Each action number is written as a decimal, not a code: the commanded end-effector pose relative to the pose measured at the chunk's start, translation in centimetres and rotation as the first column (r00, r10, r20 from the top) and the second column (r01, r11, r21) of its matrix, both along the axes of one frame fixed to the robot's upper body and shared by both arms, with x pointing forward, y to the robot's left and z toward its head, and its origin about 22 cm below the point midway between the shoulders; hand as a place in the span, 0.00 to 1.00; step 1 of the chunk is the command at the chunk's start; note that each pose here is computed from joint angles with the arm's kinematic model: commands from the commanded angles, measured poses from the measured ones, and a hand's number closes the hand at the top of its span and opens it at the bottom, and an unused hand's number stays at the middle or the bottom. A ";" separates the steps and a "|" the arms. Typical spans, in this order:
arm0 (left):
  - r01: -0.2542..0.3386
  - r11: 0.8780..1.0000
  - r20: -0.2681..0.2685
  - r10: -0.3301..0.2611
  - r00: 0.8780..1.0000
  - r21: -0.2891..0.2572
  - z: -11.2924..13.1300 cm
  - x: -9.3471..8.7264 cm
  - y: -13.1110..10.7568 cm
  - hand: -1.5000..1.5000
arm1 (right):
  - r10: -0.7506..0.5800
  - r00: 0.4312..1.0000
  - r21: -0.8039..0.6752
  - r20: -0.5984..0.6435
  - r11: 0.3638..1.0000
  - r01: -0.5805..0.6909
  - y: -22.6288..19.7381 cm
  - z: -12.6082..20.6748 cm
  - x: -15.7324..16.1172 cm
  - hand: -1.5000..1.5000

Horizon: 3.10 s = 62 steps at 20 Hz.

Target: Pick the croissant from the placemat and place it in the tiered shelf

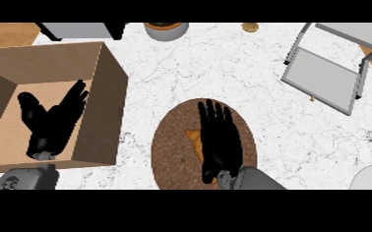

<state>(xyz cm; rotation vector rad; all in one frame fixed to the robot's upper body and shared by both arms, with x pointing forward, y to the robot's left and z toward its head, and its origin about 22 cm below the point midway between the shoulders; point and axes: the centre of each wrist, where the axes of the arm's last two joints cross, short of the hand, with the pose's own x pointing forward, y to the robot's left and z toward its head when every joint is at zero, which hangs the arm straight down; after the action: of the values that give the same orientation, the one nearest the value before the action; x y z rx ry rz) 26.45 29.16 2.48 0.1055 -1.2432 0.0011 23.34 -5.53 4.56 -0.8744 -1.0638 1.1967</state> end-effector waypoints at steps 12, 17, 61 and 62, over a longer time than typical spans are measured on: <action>-0.018 0.999 -0.126 0.014 0.992 -0.033 -4.3 -1.8 -0.7 0.50 | 0.134 0.977 -0.090 -0.166 0.985 -0.150 1.0 -5.1 0.8 1.00; -0.022 0.999 -0.121 0.018 0.992 -0.034 -4.9 -2.7 0.0 0.50 | 0.190 0.973 -0.008 -0.132 0.981 -0.193 0.8 -5.4 0.2 1.00; -0.027 0.999 -0.119 0.021 0.993 -0.041 -4.0 -1.9 -0.5 0.50 | -0.730 0.510 0.550 0.455 0.680 0.484 -20.0 33.9 9.3 1.00; -0.036 0.999 -0.131 0.033 0.991 -0.021 -4.7 -2.5 0.6 0.50 | -0.741 0.493 0.549 0.456 0.670 0.499 -20.2 33.7 9.3 1.00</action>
<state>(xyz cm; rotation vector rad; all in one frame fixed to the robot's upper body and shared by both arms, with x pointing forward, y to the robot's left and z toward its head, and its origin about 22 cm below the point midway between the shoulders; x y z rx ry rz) 26.19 29.42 1.75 0.1127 -1.2168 0.0119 32.95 -23.55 35.15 -1.2867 -1.3714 0.0737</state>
